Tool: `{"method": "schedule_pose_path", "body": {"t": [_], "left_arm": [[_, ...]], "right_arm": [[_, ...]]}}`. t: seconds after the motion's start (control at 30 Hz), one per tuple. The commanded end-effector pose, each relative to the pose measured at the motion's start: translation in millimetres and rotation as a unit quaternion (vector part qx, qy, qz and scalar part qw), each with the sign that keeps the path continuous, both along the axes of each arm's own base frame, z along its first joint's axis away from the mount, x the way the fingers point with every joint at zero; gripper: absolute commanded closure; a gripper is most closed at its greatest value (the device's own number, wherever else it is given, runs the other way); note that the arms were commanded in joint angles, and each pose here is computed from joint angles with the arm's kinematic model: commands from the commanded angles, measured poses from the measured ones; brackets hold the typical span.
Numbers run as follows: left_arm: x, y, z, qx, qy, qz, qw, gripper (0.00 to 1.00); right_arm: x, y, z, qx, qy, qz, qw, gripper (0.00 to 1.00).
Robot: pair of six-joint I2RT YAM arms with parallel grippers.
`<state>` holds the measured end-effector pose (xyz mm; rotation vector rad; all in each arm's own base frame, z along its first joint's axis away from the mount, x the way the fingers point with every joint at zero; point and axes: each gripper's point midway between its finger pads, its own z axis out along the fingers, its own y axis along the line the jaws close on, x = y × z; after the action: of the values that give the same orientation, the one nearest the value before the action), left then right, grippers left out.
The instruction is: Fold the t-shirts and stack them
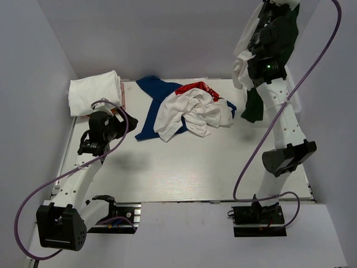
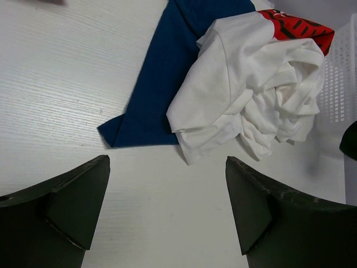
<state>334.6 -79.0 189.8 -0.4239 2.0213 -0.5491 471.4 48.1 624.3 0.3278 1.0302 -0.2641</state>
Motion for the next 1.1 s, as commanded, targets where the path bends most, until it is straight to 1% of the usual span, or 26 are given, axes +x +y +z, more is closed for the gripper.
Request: {"method": "schedule_pose_path", "body": {"t": [0.0,0.07,0.1,0.23,0.27,0.33,0.37,0.4,0.43,0.5,0.53,0.6,0.63,0.73,0.8,0.87,0.9,0.93,0.97,1.0,1.03,1.07], "left_arm": [[4.5,7.3,19.2,0.012,-0.023,0.014,1.0,0.07],[5.0,9.1,19.0,0.015,-0.024,0.019,0.999,0.07],[5.0,9.1,19.0,0.015,-0.024,0.019,0.999,0.07],[9.2,10.6,20.3,0.017,-0.019,0.023,0.999,0.07],[10.0,10.5,17.3,0.018,-0.015,0.023,0.999,0.07],[11.5,12.2,15.9,0.021,-0.01,0.028,0.999,0.07],[10.7,13.9,13.8,0.024,-0.005,0.032,0.999,0.07],[12.7,13.7,15.0,0.024,-0.005,0.032,0.999,0.07],[14.1,15.1,11.4,0.026,0.0,0.036,0.999,0.07],[18.2,14.7,14.1,0.026,-0.001,0.036,0.999,0.07],[18.2,14.7,14.1,0.026,-0.001,0.036,0.999,0.07],[23.2,14.2,7.2,0.028,0.011,0.036,0.999,0.07],[24.4,15.7,4.0,0.031,0.016,0.04,0.999,0.07],[31.0,14.6,-1.7,0.028,0.028,0.042,0.998,0.07],[34.1,14.3,-5.1,0.029,0.034,0.042,0.998,0.07],[35.8,11.9,-15.6,0.024,0.05,0.039,0.998,0.07],[36.3,11.9,-18.9,0.025,0.055,0.039,0.997,0.07],[36.8,11.8,-22.2,0.026,0.059,0.039,0.997,0.07],[37.3,11.8,-25.5,0.026,0.064,0.039,0.997,0.07],[38.0,11.7,-30.4,0.027,0.071,0.038,0.996,0.07],[39.8,11.5,-26.4,0.027,0.066,0.039,0.997,0.07],[41.0,11.4,-29.2,0.028,0.074,0.038,0.996,0.07]], "right_arm": [[-35.8,-56.0,54.4,0.009,-0.099,-0.067,0.993,1.0],[-29.8,-60.8,56.0,0.003,-0.113,-0.066,0.991,1.0],[-28.9,-77.9,57.6,0.001,-0.121,-0.08,0.989,1.0],[-0.6,-82.4,53.7,-0.04,-0.134,-0.053,0.989,1.0],[11.5,-84.2,45.4,-0.047,-0.126,-0.056,0.989,1.0],[23.0,-93.4,43.7,-0.061,-0.136,-0.061,0.987,1.0],[30.2,-96.7,39.0,-0.058,-0.142,-0.058,0.987,1.0],[31.3,-110.9,38.8,-0.06,-0.15,-0.064,0.985,1.0],[38.4,-112.1,33.4,-0.044,-0.16,-0.049,0.985,1.0],[49.0,-118.6,26.6,-0.05,-0.164,-0.042,0.984,1.0],[56.4,-131.1,21.1,-0.062,-0.163,-0.044,0.984,1.0],[74.5,-132.2,6.4,-0.066,-0.151,-0.024,0.986,1.0],[83.1,-127.8,-0.5,-0.08,-0.143,-0.009,0.986,1.0],[112.6,-133.8,-36.6,-0.089,-0.107,-0.002,0.99,1.0],[139.2,-138.9,-80.6,-0.077,-0.058,0.004,0.995,1.0],[144.2,-147.8,-103.5,-0.066,-0.038,-0.009,0.997,1.0],[160.8,-150.1,-157.3,-0.034,0.009,0.0,0.999,1.0],[164.5,-150.0,-176.3,-0.025,0.026,0.006,0.999,1.0],[168.7,-143.3,-209.0,-0.023,0.055,0.026,0.998,1.0],[168.6,-142.4,-248.2,-0.012,0.088,0.029,0.996,1.0],[166.9,-139.6,-260.6,-0.001,0.092,0.034,0.995,1.0],[163.7,-134.3,-286.9,0.017,0.105,0.045,0.993,1.0]]}}
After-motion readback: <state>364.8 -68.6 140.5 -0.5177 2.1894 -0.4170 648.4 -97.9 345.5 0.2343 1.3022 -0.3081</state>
